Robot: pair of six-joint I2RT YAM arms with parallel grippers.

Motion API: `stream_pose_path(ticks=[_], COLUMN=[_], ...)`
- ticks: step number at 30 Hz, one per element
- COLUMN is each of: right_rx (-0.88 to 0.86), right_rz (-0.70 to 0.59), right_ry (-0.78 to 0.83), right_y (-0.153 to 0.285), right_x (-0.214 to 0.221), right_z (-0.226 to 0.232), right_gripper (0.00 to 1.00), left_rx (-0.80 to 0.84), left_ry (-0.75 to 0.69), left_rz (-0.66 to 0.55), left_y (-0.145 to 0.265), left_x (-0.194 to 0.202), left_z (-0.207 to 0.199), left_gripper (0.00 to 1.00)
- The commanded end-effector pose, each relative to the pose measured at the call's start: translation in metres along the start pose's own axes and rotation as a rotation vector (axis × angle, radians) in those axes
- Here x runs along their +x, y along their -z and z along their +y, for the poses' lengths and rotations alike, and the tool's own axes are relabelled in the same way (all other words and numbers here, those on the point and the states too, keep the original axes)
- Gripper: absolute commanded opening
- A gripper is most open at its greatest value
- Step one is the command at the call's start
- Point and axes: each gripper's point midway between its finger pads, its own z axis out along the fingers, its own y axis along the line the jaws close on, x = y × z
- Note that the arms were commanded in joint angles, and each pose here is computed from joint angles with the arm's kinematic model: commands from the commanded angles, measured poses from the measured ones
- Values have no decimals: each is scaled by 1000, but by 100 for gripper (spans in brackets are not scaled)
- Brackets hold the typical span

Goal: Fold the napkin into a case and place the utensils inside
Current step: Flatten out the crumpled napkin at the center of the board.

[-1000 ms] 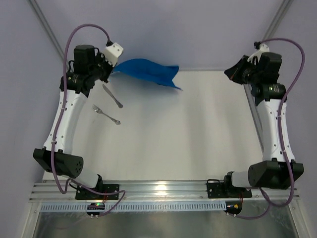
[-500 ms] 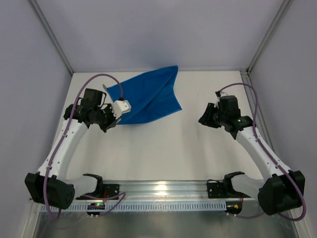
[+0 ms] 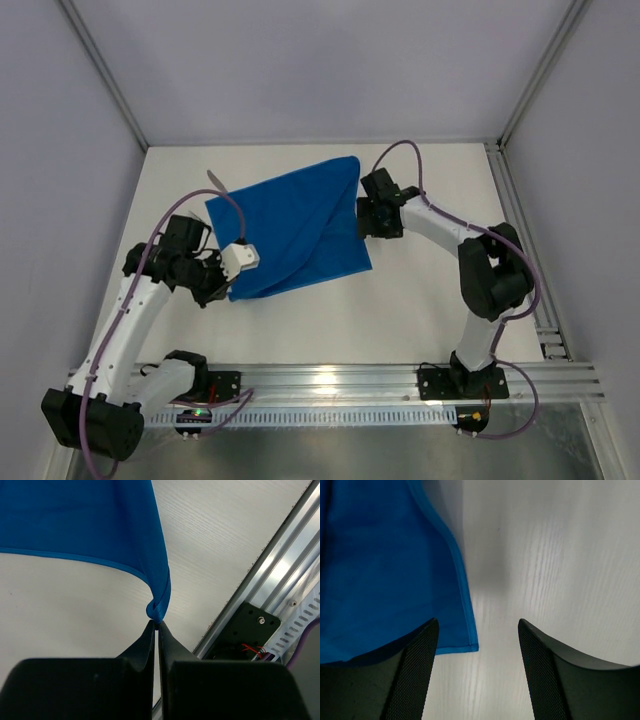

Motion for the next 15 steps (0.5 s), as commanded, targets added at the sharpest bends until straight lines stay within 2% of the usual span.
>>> stream_pose_path(ticks=[1,5,8,12,14,15], right_rx=[29,19,0,59,71,67], right_rz=[32,70,83,134,167,168], right_ry=[80,63,77,102,99,95], right_y=[11,-1,-8,-22,-27,-28], right_x=[31,63,72,90,105,108], right_z=[12,17,29,21,15,14], right_gripper=[69,69,69,68,57,46], left_rx=[8,10,7,-3,-8,-7], left_ry=[10,17,18,23,23,28], left_rz=[-28,-38,-37,-43,-44,-41], left_y=[1,1,2,3,4,4], left_x=[-3,-5,-5,-5,-5,-5], left_z=[-5,-6,-6,-6,-6,-6], left_gripper=[0,0,0,0,0,0])
